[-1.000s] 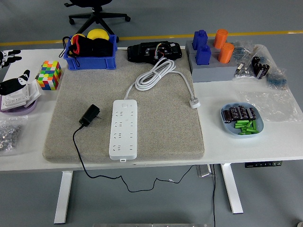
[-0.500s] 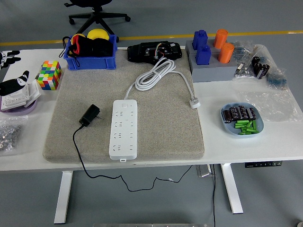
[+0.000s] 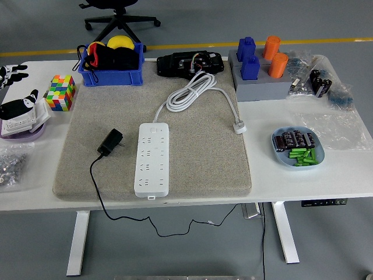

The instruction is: Pull the plug out,throw it away,press the button

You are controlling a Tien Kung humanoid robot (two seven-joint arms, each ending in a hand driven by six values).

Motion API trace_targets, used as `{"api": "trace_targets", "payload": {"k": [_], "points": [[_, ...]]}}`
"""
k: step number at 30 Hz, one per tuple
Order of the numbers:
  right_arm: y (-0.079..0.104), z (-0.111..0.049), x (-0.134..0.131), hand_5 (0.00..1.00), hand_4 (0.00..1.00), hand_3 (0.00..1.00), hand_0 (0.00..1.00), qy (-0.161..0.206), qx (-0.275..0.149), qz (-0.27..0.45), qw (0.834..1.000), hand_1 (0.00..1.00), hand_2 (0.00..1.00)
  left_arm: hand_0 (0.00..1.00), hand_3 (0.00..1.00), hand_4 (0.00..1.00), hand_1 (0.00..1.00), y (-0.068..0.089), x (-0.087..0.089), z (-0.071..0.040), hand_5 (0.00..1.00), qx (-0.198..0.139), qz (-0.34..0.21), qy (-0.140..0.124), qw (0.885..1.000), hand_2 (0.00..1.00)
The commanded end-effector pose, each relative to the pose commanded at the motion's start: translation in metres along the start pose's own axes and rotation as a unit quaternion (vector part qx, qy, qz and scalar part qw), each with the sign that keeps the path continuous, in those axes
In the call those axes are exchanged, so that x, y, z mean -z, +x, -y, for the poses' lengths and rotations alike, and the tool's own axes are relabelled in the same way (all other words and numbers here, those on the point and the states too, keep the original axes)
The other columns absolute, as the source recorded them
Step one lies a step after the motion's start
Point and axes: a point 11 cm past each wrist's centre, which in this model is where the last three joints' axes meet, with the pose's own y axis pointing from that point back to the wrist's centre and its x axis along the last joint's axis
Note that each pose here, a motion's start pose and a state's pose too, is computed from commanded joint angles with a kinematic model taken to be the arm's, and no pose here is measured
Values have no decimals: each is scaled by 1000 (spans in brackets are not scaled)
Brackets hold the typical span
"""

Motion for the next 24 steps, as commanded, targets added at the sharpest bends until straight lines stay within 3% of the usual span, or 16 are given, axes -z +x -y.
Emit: {"api": "trace_targets", "payload": {"k": [24], "points": [[-2,0,-1,610,748,651,726,-2,3,-1,1000,678,659,807,778,650,781,1,2,0,2,0,0,5,1000,732]]}}
